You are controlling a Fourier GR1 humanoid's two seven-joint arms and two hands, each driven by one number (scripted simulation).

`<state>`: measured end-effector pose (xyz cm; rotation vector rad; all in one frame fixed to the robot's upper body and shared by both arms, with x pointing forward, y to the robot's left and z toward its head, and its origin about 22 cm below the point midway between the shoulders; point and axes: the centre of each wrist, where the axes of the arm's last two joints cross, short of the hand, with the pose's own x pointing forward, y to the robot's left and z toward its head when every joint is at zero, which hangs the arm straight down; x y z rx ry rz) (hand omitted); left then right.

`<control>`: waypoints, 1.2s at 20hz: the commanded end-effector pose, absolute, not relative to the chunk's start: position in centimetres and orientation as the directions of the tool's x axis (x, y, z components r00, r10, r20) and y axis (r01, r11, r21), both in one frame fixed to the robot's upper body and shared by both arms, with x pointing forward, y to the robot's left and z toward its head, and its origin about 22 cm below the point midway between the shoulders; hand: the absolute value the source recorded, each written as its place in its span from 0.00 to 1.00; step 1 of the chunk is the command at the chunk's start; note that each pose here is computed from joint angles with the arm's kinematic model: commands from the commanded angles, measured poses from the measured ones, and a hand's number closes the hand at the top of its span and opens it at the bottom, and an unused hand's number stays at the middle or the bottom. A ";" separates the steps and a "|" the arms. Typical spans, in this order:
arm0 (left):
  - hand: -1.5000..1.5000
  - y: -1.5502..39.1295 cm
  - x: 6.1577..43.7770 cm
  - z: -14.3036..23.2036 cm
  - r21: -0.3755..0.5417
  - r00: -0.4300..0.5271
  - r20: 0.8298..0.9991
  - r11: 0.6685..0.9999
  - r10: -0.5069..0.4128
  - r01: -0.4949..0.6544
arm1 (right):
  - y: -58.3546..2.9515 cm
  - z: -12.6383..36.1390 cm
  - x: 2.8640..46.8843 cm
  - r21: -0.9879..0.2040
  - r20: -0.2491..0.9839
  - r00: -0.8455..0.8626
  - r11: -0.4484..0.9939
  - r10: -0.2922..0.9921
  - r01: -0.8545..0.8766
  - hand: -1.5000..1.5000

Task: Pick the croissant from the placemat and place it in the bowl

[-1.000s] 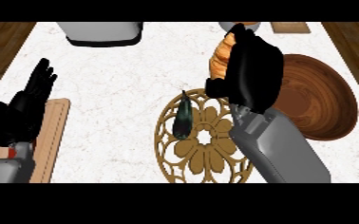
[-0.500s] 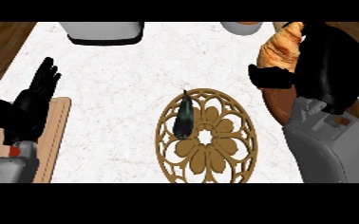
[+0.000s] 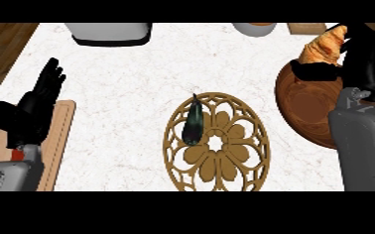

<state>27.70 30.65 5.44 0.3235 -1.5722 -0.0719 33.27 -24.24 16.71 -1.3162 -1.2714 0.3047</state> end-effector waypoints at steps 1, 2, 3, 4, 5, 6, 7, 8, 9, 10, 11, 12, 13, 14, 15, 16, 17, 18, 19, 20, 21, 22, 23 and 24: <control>0.50 30.3 28.7 5.4 0.245 0.000 0.969 0.955 -0.249 -0.167 | -28.4 15.0 34.8 -0.821 0.519 0.365 0.331 0.773 0.466 1.00; 0.50 30.6 26.6 4.6 0.262 -0.010 0.963 0.951 -0.268 -0.166 | -31.5 13.7 33.5 -0.820 0.515 0.379 0.313 0.769 0.480 1.00; 0.50 31.2 27.4 5.6 0.248 0.010 0.968 0.955 -0.250 -0.165 | -31.0 15.1 34.6 -0.813 0.525 0.363 0.327 0.770 0.482 1.00; 0.50 31.8 27.5 5.7 0.260 0.008 0.965 0.952 -0.262 -0.161 | -29.8 10.9 35.1 -0.831 0.496 0.365 0.308 0.788 0.464 1.00; 0.50 31.0 28.2 5.3 0.245 -0.007 0.969 0.957 -0.249 -0.157 | -31.7 12.7 35.7 -0.821 0.515 0.367 0.322 0.775 0.471 1.00; 0.50 30.0 27.9 5.7 0.248 -0.010 0.967 0.956 -0.253 -0.156 | -31.8 12.6 36.3 -0.821 0.518 0.363 0.330 0.775 0.467 1.00; 0.50 30.5 27.8 5.7 0.251 0.000 0.967 0.957 -0.254 -0.144 | -32.8 11.1 35.4 -0.962 0.273 0.585 0.203 0.764 0.183 1.00; 0.50 31.2 27.6 4.6 0.252 0.009 0.967 0.956 -0.254 -0.153 | -33.2 10.5 35.1 -0.944 0.330 0.615 0.269 0.716 0.193 1.00; 0.50 29.9 28.0 5.3 0.227 0.014 0.974 0.965 -0.227 -0.134 | -32.9 8.1 35.7 -0.931 0.359 0.626 0.311 0.693 0.189 1.00; 0.50 30.9 28.6 6.6 0.250 0.013 0.968 0.956 -0.251 -0.152 | -33.6 10.8 36.5 -0.895 0.439 0.617 0.380 0.653 0.234 1.00; 0.50 31.0 27.0 6.3 0.249 0.014 0.968 0.958 -0.249 -0.143 | -35.0 8.8 35.5 -0.890 0.444 0.623 0.398 0.644 0.223 0.00; 0.50 31.6 27.7 6.7 0.250 -0.002 0.967 0.956 -0.254 -0.151 | -35.5 8.9 35.5 -0.876 0.473 0.595 0.422 0.650 0.235 0.00; 0.50 29.5 28.5 7.2 0.250 0.003 0.967 0.954 -0.253 -0.163 | -36.8 8.5 35.8 -0.876 0.470 0.574 0.436 0.670 0.209 0.00; 0.50 30.9 27.7 5.0 0.232 -0.004 0.972 0.960 -0.235 -0.154 | -37.6 7.0 35.2 -0.882 0.454 0.563 0.438 0.691 0.174 0.00; 0.50 31.1 27.7 4.6 0.262 0.007 0.964 0.950 -0.264 -0.169 | -38.4 6.4 34.9 -0.859 0.501 0.527 0.471 0.687 0.203 0.00; 0.50 30.7 27.3 5.4 0.252 -0.002 0.967 0.954 -0.256 -0.162 | -37.1 7.4 36.1 -0.848 0.516 0.514 0.493 0.685 0.193 0.00; 0.50 32.6 27.2 4.8 0.237 0.004 0.971 0.958 -0.240 -0.163 | -38.3 8.1 34.3 -0.826 0.553 0.464 0.529 0.692 0.196 0.00; 0.50 29.8 28.2 6.5 0.245 0.001 0.969 0.957 -0.248 -0.153 | -37.2 8.0 36.1 -0.771 0.634 0.439 0.558 0.636 0.306 0.00; 0.50 30.8 27.6 6.6 0.254 -0.008 0.966 0.952 -0.259 -0.170 | -39.2 7.8 34.1 -0.731 0.682 0.403 0.590 0.610 0.343 0.00; 0.50 30.7 27.6 5.7 0.241 0.004 0.970 0.955 -0.244 -0.174 | -40.5 9.6 34.6 -0.643 0.766 0.354 0.639 0.537 0.421 0.00; 0.50 32.1 27.8 5.3 0.258 0.025 0.966 0.950 -0.258 -0.175 | -37.4 9.3 35.5 -0.567 0.824 0.308 0.674 0.476 0.475 0.00; 0.50 30.2 27.5 6.0 0.233 0.014 0.972 0.958 -0.234 -0.166 | -38.6 9.7 35.1 -0.499 0.864 0.248 0.679 0.438 0.538 0.00; 0.50 32.8 27.1 5.9 0.245 0.021 0.969 0.950 -0.245 -0.194 | -38.9 9.7 34.1 -0.429 0.898 0.194 0.682 0.396 0.592 0.00; 0.50 31.8 26.9 5.0 0.243 0.022 0.970 0.952 -0.243 -0.184 | -38.5 10.1 34.3 -0.369 0.922 0.149 0.691 0.358 0.622 0.00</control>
